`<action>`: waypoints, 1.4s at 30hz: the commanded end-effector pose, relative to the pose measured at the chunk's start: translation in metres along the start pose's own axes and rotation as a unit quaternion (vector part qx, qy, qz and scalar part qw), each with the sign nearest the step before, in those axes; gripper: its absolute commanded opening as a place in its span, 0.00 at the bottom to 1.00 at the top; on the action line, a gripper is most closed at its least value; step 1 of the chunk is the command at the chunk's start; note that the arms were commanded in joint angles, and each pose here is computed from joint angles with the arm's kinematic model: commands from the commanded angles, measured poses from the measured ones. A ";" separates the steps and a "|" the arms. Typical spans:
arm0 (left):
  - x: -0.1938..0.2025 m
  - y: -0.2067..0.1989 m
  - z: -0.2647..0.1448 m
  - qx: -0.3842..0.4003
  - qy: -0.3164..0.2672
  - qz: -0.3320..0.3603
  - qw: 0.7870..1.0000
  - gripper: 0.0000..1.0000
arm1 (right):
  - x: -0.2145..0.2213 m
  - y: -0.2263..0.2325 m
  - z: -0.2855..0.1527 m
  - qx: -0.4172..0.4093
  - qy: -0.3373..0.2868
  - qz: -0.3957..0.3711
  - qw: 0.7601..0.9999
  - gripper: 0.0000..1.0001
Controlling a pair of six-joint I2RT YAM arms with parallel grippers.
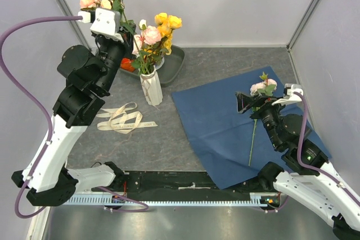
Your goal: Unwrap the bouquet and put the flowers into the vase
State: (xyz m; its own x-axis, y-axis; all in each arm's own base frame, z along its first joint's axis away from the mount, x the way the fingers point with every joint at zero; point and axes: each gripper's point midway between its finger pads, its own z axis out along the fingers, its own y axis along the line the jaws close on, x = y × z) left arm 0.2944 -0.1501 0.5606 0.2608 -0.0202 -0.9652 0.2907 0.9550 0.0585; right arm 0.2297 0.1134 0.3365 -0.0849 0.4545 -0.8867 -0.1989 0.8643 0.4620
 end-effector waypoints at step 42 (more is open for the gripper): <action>0.195 0.018 0.021 -0.123 0.143 -0.015 0.982 0.18 | 0.013 -0.016 -0.001 0.027 0.011 -0.021 0.999 0.98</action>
State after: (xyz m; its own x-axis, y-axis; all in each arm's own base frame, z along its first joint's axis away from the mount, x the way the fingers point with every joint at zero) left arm 0.3677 -0.1504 0.3796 -0.0270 0.0829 -0.9962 0.1129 0.9904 0.0794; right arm 0.2265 0.1069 0.3244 -0.0993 0.4321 -0.8963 -0.1744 0.8793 0.4432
